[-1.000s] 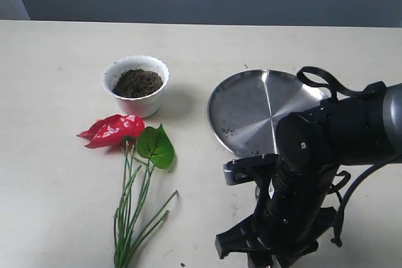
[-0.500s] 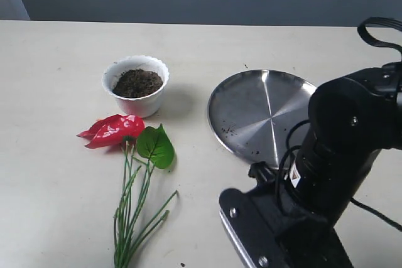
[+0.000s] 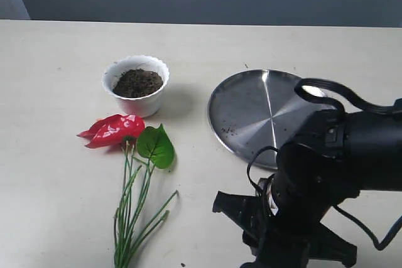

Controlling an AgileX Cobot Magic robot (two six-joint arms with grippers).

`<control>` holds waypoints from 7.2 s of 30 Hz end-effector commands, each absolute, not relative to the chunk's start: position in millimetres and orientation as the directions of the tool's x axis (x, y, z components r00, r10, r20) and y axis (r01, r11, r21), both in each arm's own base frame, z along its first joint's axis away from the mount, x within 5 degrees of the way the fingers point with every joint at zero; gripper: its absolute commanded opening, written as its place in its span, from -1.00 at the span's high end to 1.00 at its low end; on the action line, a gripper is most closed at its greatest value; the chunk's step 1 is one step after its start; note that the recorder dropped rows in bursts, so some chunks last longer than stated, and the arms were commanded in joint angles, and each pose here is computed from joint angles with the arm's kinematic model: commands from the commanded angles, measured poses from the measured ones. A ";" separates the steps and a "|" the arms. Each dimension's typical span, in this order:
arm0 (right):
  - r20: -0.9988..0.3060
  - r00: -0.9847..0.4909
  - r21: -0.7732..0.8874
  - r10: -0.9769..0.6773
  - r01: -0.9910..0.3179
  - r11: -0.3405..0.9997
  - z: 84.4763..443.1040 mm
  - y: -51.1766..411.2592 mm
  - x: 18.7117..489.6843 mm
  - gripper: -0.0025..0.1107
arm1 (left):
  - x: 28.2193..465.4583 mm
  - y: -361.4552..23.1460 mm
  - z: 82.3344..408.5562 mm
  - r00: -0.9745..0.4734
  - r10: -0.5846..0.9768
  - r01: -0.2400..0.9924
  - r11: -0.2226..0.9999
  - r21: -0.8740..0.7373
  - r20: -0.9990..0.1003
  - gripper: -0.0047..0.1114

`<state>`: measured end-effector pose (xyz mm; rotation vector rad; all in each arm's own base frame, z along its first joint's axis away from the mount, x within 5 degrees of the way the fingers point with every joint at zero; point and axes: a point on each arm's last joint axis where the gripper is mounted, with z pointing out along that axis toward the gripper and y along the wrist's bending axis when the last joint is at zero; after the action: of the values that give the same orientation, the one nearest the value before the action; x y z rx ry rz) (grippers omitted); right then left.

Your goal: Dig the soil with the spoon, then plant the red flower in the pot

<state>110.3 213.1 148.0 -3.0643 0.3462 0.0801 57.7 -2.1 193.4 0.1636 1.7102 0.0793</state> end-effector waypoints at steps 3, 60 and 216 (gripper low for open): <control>-0.102 0.978 0.095 -0.180 -0.171 -0.981 147.5 199.5 102.3 0.37 | 57.5 -2.2 193.5 -0.130 0.152 0.063 0.987 0.145 -0.980 0.91; -0.020 0.960 -0.009 -0.279 -0.279 -0.960 115.6 195.4 90.5 0.02 | 57.5 -2.2 193.6 -0.130 0.150 0.063 0.988 0.143 -0.980 0.91; -0.994 -0.083 0.003 -0.068 -0.657 0.754 191.6 391.2 312.1 0.97 | 57.5 -2.3 193.7 -0.127 0.149 0.063 0.988 0.142 -0.981 0.91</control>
<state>310.4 392.9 195.6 -0.6067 1.5919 0.5345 57.7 -2.1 193.4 0.1636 1.7102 0.0793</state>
